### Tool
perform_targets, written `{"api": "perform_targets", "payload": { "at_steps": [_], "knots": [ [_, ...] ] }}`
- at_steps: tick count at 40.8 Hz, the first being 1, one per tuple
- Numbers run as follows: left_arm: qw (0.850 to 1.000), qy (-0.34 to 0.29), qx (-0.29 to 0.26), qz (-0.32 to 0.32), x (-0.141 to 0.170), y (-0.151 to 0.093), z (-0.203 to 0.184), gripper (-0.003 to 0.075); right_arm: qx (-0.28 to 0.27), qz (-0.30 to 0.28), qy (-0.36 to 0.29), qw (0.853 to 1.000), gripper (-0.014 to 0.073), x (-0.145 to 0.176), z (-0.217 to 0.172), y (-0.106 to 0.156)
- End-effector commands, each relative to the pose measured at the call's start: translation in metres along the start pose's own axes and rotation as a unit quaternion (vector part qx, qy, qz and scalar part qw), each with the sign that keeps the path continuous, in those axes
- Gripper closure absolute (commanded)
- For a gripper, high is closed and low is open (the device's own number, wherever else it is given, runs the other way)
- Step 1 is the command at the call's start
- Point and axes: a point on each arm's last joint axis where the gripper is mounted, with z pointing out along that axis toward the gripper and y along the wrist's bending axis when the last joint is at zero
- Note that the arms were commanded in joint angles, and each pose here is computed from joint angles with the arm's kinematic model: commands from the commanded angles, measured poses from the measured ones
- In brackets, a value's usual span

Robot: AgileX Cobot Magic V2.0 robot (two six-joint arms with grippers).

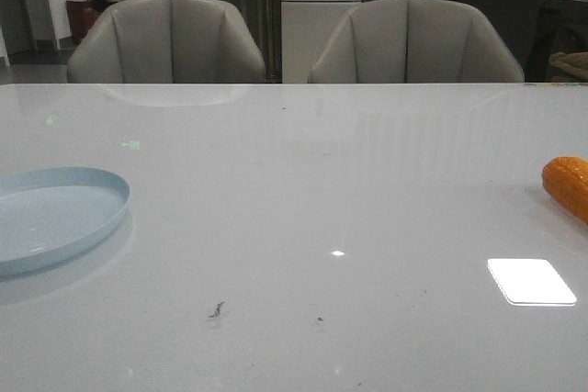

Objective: Place corn on plate with both arms

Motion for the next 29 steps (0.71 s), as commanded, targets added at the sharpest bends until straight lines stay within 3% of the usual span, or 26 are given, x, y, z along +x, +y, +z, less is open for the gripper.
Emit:
{"api": "perform_targets", "payload": {
  "at_steps": [1,29],
  "knots": [
    [0.999,-0.03,-0.009,-0.003,0.0042,0.0007,-0.0012,0.0627,0.008,-0.001,-0.067,0.998,0.0538,-0.0172,-0.0041,-0.0006],
    [0.998,-0.058,-0.018,-0.003,-0.0009,0.0024,-0.0016,0.0627,0.009,-0.001,-0.075,0.997,0.0538,-0.0186,-0.0043,-0.0009]
  ]
}}
